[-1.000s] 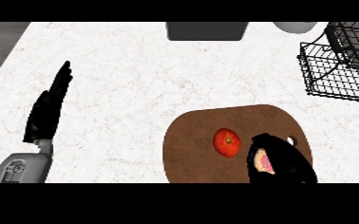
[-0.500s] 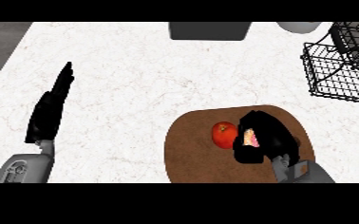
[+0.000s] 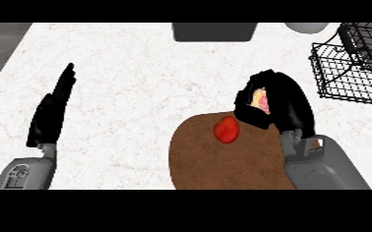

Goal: Pick the cupcake from the cutting board and place it in the tiered basket

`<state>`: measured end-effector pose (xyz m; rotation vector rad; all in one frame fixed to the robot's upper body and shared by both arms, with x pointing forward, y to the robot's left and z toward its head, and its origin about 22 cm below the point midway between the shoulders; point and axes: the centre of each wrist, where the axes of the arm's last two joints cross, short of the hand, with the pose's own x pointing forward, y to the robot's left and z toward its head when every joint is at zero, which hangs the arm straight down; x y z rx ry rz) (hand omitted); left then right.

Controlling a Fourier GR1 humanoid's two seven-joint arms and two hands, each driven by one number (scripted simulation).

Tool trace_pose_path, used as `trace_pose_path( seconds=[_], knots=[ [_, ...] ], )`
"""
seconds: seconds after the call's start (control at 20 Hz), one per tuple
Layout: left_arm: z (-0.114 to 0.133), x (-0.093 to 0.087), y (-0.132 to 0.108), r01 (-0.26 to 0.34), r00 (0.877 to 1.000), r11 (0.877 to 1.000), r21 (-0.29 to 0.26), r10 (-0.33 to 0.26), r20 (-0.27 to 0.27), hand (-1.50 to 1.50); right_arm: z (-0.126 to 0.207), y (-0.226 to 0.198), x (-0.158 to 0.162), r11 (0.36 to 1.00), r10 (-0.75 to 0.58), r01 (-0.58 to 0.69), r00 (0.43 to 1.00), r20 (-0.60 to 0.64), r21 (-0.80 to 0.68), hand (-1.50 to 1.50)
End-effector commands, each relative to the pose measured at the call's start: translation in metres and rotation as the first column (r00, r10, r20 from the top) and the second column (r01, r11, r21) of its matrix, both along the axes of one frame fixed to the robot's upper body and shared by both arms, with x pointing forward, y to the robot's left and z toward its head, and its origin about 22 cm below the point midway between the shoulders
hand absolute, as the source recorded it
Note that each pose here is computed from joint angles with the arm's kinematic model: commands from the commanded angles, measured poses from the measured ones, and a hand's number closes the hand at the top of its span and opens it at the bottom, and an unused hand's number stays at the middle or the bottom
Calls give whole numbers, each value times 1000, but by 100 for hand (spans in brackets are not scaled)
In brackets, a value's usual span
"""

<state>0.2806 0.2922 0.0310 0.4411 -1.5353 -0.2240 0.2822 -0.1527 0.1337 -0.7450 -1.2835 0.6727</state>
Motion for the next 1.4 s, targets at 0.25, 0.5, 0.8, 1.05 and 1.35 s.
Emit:
trace_pose_path(
  seconds=[0.25,0.5,0.8,1.05,1.35],
  knots=[
    [-4,-17,6,-10,1000,1000,10,10,-7,0,99,-36,-13,986,-166,162,915,368,43,150],
    [5,1,14,4,1000,1000,-9,-5,-11,0,148,-71,10,955,-202,275,879,431,-113,150],
    [27,1,-8,8,1000,1000,-5,-8,5,0,162,-111,27,973,-185,222,907,379,-56,150],
    [0,13,-10,18,1000,1000,13,-18,6,0,148,-138,54,966,-140,207,921,364,-153,150],
    [4,5,-12,17,1000,1000,13,-17,7,0,159,-166,74,899,-175,313,899,402,-308,150]
  ],
)
